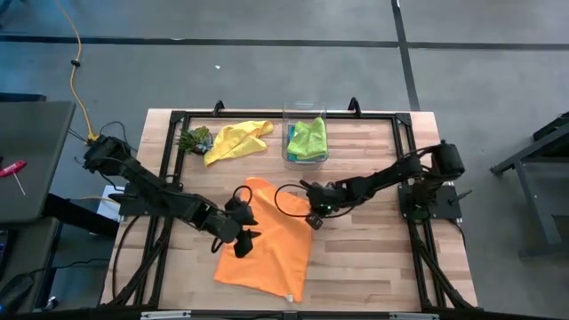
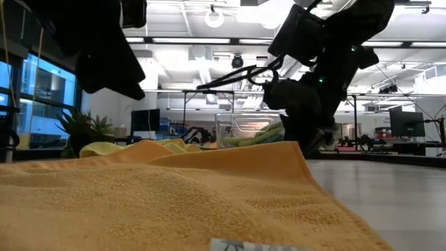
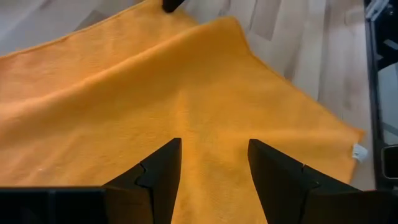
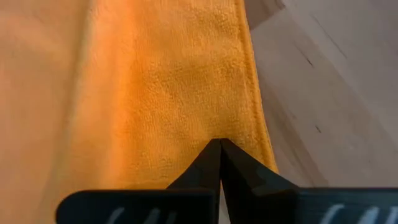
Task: Fold microfiber towels
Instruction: Fold the orange microfiber cloth
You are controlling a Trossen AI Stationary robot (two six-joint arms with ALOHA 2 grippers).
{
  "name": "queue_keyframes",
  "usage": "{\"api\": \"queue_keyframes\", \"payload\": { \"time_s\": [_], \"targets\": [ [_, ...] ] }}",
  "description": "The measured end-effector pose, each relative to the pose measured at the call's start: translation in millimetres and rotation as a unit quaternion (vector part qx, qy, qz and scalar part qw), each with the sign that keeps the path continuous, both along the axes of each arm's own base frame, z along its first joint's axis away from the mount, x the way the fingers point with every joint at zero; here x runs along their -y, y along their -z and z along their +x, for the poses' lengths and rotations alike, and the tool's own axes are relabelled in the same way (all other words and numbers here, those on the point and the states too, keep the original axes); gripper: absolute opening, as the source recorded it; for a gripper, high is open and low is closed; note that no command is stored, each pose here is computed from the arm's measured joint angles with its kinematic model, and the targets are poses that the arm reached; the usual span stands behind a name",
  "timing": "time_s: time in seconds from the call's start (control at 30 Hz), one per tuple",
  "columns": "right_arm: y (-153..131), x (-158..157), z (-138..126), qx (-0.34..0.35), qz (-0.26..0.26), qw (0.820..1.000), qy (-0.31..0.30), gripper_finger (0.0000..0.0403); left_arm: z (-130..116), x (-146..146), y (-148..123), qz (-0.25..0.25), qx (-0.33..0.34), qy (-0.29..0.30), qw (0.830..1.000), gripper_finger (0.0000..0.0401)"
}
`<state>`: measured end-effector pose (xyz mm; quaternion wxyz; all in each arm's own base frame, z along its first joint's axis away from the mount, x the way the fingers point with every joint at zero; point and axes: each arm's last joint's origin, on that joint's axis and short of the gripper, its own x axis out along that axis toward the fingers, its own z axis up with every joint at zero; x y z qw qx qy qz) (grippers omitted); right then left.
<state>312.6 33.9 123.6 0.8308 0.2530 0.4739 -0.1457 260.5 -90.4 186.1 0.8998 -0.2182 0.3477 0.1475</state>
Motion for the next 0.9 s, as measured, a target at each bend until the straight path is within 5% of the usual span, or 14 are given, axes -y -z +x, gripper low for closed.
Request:
{"api": "queue_keyframes", "payload": {
  "time_s": [0.5, 0.7, 0.9],
  "targets": [
    [-12.2, 53.8, -10.0, -0.123, -0.135, 0.977, -0.11, 0.0, 4.0, 1.7, -4.6, -0.025, 0.025, -0.005, 0.999, 0.0174],
    [-30.4, 70.2, -6.0, -0.108, -0.155, 0.976, -0.112, 0.0, 5.8, -4.4, -4.3, -0.02, 0.023, -0.011, 0.999, 0.0174],
    [-71.6, 64.7, -20.5, -0.065, -0.15, 0.982, -0.09, 0.0, -3.7, -23.3, -17.5, -0.016, -0.008, 0.043, 0.999, 0.0174]
  ]
}}
